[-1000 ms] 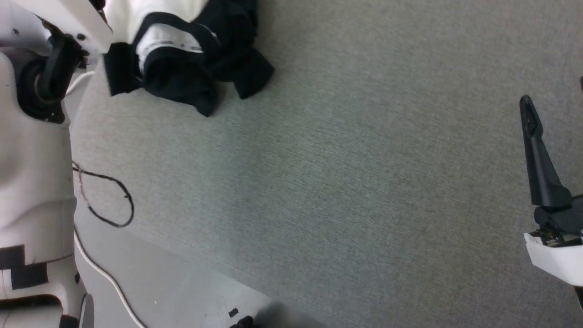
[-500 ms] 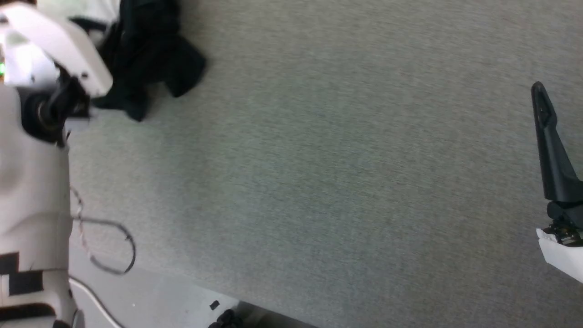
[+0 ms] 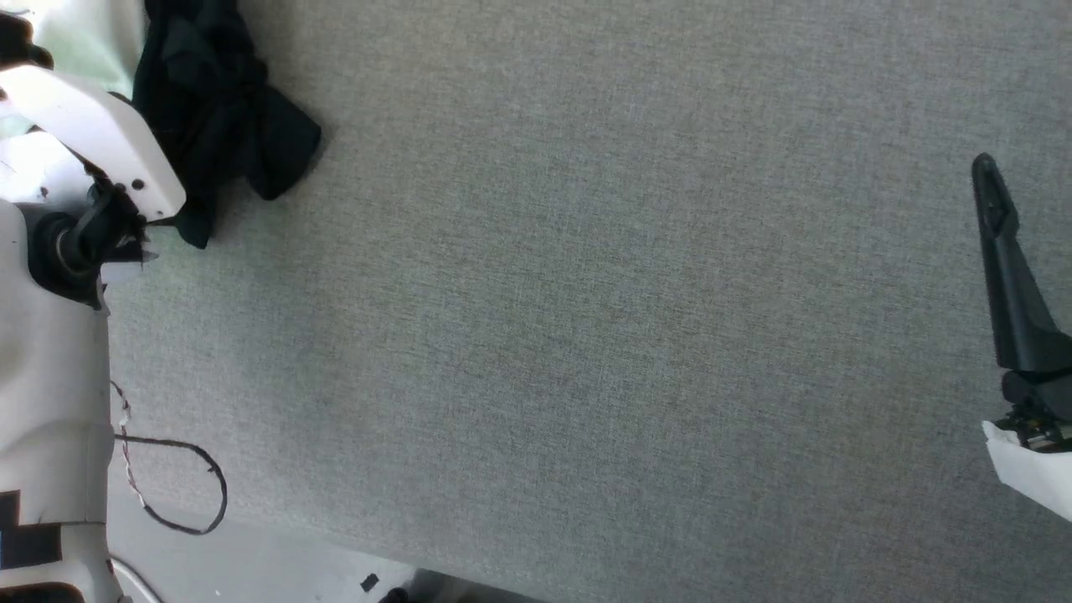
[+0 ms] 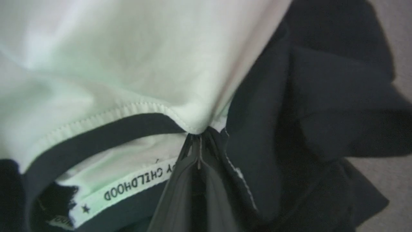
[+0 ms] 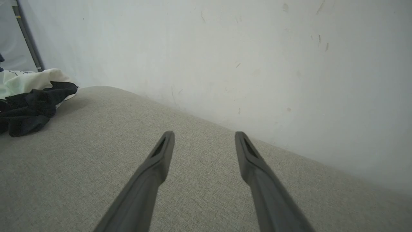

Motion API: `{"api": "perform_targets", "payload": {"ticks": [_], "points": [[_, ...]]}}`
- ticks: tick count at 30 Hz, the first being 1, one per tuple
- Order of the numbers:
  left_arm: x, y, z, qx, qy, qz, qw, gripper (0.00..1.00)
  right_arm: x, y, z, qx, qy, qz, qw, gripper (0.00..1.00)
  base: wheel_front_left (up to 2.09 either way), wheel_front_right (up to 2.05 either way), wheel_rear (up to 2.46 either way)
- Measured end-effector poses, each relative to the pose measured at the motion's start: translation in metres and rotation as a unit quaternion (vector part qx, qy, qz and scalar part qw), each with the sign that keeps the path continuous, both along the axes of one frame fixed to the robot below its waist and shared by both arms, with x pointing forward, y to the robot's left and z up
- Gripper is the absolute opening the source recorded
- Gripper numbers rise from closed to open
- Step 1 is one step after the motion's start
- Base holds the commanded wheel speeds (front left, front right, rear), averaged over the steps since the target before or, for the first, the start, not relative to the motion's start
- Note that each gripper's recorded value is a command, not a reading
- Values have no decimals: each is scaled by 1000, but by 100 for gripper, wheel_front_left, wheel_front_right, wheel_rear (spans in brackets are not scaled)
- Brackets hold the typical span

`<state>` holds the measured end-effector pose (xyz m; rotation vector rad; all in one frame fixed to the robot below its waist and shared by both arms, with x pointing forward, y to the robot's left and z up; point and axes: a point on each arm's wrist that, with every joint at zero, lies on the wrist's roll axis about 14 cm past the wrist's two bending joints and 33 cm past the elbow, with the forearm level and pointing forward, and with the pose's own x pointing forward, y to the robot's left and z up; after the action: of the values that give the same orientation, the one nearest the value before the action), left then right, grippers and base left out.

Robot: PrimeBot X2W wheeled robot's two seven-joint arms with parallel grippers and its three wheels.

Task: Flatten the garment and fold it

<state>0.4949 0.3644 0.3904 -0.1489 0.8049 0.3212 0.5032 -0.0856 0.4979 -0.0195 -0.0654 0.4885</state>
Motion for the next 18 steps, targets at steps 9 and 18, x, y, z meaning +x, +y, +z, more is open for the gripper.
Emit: {"api": "perform_targets", "payload": {"ticks": [9, 18], "points": [[23, 19, 93, 52, -107, -19, 993, 0, -9, 9, 18, 37, -16, 0, 999, 100, 0, 0, 0], [34, 9, 230, 126, -260, -65, 955, 0, -25, 11, 50, 82, -51, -19, 995, 100, 0, 0, 0]]}}
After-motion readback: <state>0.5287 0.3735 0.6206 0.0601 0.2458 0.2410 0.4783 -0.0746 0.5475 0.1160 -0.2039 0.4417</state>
